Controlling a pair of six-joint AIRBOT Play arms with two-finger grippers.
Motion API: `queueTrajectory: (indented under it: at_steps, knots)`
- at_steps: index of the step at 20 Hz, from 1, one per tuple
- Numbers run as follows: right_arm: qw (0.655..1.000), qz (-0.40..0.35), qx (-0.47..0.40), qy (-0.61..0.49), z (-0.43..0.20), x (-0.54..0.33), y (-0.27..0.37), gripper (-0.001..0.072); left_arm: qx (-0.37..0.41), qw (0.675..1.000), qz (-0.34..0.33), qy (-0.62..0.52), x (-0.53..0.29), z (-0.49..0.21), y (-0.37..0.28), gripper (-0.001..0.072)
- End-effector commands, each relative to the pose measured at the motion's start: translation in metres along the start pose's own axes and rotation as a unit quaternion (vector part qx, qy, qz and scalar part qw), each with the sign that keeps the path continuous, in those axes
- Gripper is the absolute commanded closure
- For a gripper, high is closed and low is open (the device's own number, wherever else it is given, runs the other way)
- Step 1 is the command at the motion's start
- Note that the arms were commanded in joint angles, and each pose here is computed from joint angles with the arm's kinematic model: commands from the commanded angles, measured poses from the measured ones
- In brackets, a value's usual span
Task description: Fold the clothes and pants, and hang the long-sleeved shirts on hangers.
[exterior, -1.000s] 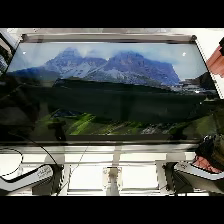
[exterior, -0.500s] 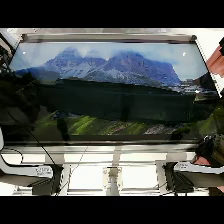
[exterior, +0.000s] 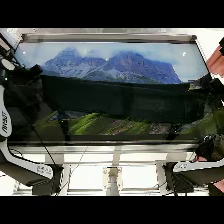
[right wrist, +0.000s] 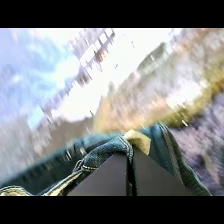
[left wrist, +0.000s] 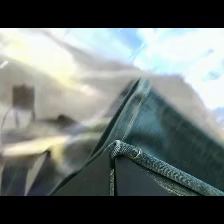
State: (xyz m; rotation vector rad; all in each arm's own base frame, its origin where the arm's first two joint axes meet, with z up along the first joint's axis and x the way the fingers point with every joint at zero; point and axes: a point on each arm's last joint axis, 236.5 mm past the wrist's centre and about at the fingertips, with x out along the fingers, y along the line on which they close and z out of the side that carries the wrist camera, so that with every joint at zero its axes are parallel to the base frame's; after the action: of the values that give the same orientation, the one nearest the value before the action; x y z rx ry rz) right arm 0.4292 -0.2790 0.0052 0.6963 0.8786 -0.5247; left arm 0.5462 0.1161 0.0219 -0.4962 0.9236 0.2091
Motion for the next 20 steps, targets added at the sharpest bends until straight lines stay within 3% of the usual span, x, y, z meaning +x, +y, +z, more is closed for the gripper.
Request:
queueTrajectory:
  at_steps: [1,8,10,16,17,18,19,20]
  knots:
    - [0.999,0.006,0.03,-0.031,0.012,0.017,0.008,0.0701,0.006,0.999,-0.023,-0.036,0.02,0.011,-0.024,0.0684]
    - [0.999,-0.002,0.046,-0.022,0.006,0.043,-0.002,0.0701,-0.014,0.999,-0.036,0.0,0.058,-0.015,-0.03,0.0674]
    - [0.998,0.0,0.053,-0.037,0.012,0.048,-0.003,0.07,-0.015,0.999,-0.035,-0.002,0.061,-0.014,-0.029,0.0626]
    - [0.996,0.014,0.064,-0.068,0.026,0.053,0.0,0.0699,-0.015,0.999,-0.037,-0.014,0.06,-0.009,-0.029,0.0625]
    - [0.996,0.013,0.064,-0.067,0.026,0.055,-0.001,0.0684,-0.015,0.999,-0.037,-0.014,0.06,-0.009,-0.029,0.0621]
    - [0.996,0.012,0.065,-0.064,0.024,0.058,-0.002,0.0575,-0.015,0.999,-0.037,-0.013,0.06,-0.009,-0.03,0.0592]
    - [0.996,0.011,0.066,-0.059,0.021,0.06,-0.002,0.0463,-0.015,0.999,-0.036,-0.011,0.06,-0.01,-0.029,0.0459]
    - [0.996,0.011,0.066,-0.056,0.02,0.06,-0.003,0.0431,-0.015,0.999,-0.036,-0.005,0.06,-0.012,-0.029,0.0393]
